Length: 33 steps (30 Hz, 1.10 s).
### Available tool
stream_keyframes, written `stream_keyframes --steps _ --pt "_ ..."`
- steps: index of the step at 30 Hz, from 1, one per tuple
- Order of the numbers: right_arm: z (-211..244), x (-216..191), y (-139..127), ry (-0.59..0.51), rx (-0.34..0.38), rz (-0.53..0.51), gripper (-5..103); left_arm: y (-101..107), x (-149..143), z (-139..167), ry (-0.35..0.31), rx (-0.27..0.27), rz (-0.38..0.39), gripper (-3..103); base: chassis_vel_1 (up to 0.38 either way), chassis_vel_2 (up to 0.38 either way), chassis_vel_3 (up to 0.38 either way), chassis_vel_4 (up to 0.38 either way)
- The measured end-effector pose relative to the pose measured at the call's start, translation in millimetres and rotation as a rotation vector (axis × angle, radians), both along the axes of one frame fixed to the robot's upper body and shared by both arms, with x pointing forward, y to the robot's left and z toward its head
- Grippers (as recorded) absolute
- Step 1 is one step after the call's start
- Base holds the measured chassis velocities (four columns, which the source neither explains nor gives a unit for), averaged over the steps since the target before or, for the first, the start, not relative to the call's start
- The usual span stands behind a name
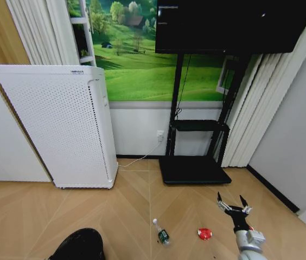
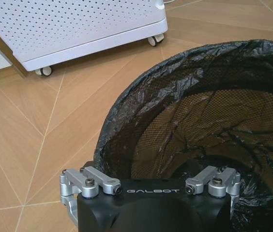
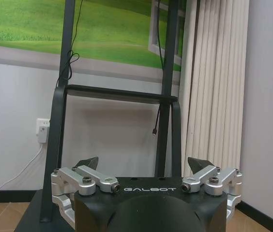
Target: Pick up the trash bin and place the garbage on the floor into it.
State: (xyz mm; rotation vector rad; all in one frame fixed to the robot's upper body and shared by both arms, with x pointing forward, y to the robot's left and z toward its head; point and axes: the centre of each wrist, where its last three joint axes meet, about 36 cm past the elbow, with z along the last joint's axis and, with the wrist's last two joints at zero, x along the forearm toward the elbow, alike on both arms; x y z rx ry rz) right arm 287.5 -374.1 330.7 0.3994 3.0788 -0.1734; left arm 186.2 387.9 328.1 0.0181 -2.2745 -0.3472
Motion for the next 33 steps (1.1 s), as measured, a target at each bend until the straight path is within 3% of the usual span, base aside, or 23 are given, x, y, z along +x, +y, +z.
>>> stream_keyframes --steps 3,8,14,20,22,23,25,26,29,33 --pt "-1.0 -1.2 0.6 0.001 -0.001 0.001 100 -1.0 0.0 -1.1 0.000 -0.002 -0.001 96 0.000 0.000 0.000 0.000" --pt "-1.4 -0.8 -0.5 -0.003 -0.005 0.000 100 -1.5 2.0 -0.5 -0.012 -0.010 -0.007 88 0.000 0.000 0.000 0.000" --pt "-1.9 0.0 0.4 -0.005 -0.009 0.002 100 -2.5 3.0 0.9 -0.026 -0.029 -0.019 70 0.000 0.000 0.000 0.000" --pt "-1.6 1.1 1.0 -0.008 -0.010 0.004 100 -6.3 2.5 0.8 -0.036 -0.044 -0.025 43 0.000 0.000 0.000 0.000" --pt "-1.5 1.2 0.9 -0.008 -0.010 0.004 100 -6.6 2.8 1.0 -0.037 -0.045 -0.027 43 0.000 0.000 0.000 0.000" --pt "-1.4 1.4 0.9 -0.009 -0.010 0.004 100 -6.6 3.2 1.2 -0.039 -0.044 -0.026 33 0.000 0.000 0.000 0.000" --pt "-1.3 1.6 0.9 -0.010 -0.011 0.004 100 -6.6 3.6 1.5 -0.040 -0.044 -0.027 33 0.000 0.000 0.000 0.000" --pt "-1.1 2.0 1.0 -0.012 -0.010 0.004 100 -7.3 4.1 2.0 -0.042 -0.047 -0.028 26 0.000 0.000 0.000 0.000" --pt "-1.8 2.7 1.9 -0.013 -0.008 0.003 100 -7.0 4.5 2.5 -0.044 -0.046 -0.029 20 0.000 0.000 0.000 0.000" --pt "-2.5 3.4 2.7 -0.015 -0.006 0.003 100 -7.1 4.5 2.7 -0.044 -0.047 -0.030 18 0.000 0.000 0.000 0.000"
